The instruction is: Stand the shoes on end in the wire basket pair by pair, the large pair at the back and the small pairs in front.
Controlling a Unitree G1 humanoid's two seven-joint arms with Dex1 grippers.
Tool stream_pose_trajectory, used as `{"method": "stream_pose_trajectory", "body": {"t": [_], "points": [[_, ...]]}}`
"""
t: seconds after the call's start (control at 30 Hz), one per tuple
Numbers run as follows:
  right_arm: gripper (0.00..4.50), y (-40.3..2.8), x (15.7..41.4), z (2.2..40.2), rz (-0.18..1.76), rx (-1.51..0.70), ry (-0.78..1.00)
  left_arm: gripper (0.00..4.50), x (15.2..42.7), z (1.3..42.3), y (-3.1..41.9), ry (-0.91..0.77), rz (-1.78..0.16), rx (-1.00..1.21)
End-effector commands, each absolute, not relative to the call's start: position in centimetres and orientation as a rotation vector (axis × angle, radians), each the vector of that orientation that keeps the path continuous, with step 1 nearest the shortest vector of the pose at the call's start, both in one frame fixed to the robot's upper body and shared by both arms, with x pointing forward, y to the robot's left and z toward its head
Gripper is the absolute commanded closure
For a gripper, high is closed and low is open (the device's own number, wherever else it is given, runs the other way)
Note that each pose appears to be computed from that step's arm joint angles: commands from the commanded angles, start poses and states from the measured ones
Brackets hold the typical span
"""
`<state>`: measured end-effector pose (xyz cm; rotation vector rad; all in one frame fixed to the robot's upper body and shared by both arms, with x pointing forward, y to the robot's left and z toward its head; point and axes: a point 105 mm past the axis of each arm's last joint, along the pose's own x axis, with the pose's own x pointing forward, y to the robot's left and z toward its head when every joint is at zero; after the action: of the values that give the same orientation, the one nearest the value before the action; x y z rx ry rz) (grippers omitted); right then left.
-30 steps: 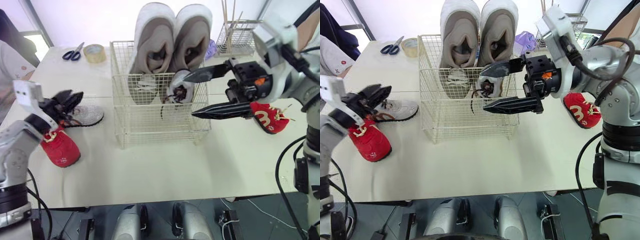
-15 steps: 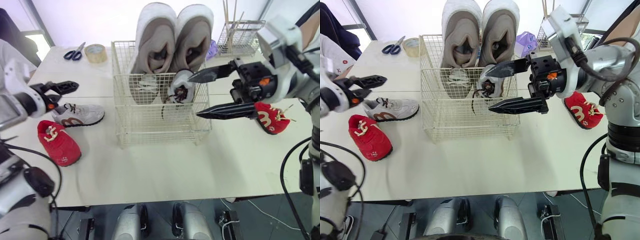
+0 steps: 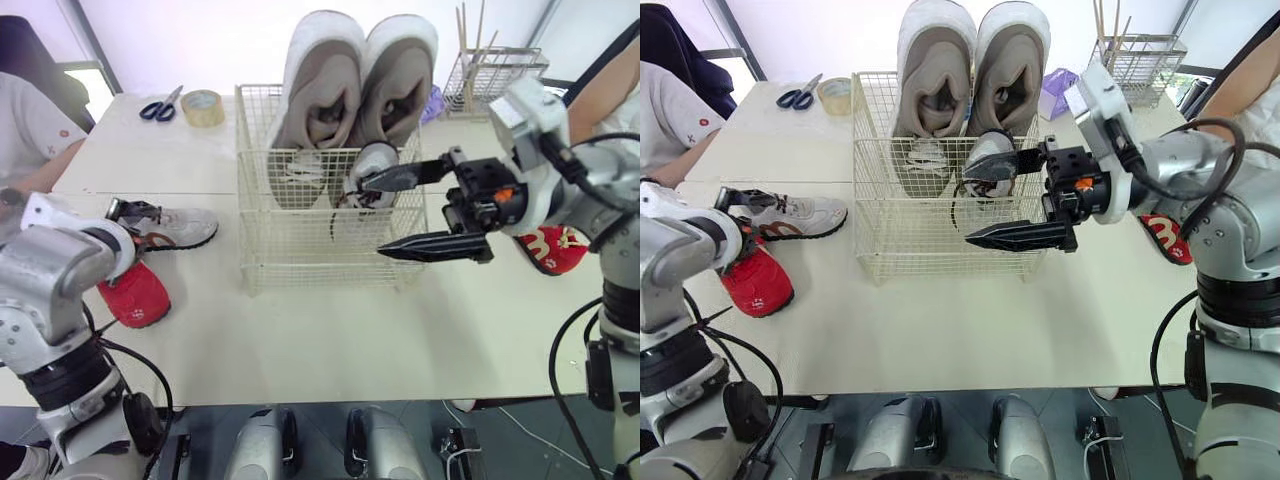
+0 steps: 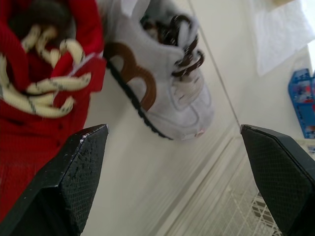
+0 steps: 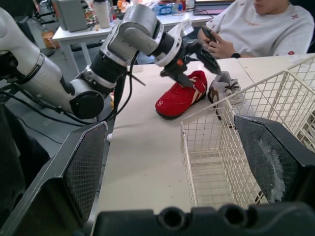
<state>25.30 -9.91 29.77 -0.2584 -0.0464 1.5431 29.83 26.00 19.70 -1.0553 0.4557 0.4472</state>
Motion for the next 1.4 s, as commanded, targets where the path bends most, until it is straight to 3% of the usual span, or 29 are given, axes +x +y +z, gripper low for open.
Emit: {"method": "stream_pose_trajectory", "body": {"t": [0.03,0.4,0.53,0.7,0.73,0.87,1.1,1.27,1.4], "points": [[0.00,-9.9,24.8,31.9,1.509,-0.266,-0.148,0.04,29.7,19.8,26.6,0.463,0.481,-1.071],[0.00,-9.4,24.9,32.6,1.480,-0.218,-0.192,0.04,34.8,13.9,30.4,0.569,0.534,-1.062],[0.00,-9.3,24.9,32.5,1.472,-0.213,-0.196,1.63,36.9,14.0,30.6,0.538,0.506,-1.058],[0.00,-9.4,24.7,32.4,1.460,-0.214,-0.195,4.24,37.7,14.2,30.2,0.535,0.478,-1.036],[0.00,-9.4,24.7,32.4,1.458,-0.214,-0.197,4.38,37.5,14.3,30.3,0.537,0.474,-1.033],[0.00,-9.4,24.6,32.4,1.456,-0.210,-0.199,4.38,36.3,15.3,30.8,0.509,0.437,-0.999],[0.00,-9.4,24.8,32.2,1.459,-0.196,-0.195,4.38,33.1,21.0,29.8,0.421,0.043,-0.651],[0.00,-9.3,25.2,32.1,1.467,-0.191,-0.187,4.38,30.0,21.7,31.8,0.466,-0.025,-0.453],[0.00,-9.4,25.5,32.3,1.466,-0.196,-0.188,4.38,29.5,23.4,31.2,0.423,-0.124,-0.319]]}}
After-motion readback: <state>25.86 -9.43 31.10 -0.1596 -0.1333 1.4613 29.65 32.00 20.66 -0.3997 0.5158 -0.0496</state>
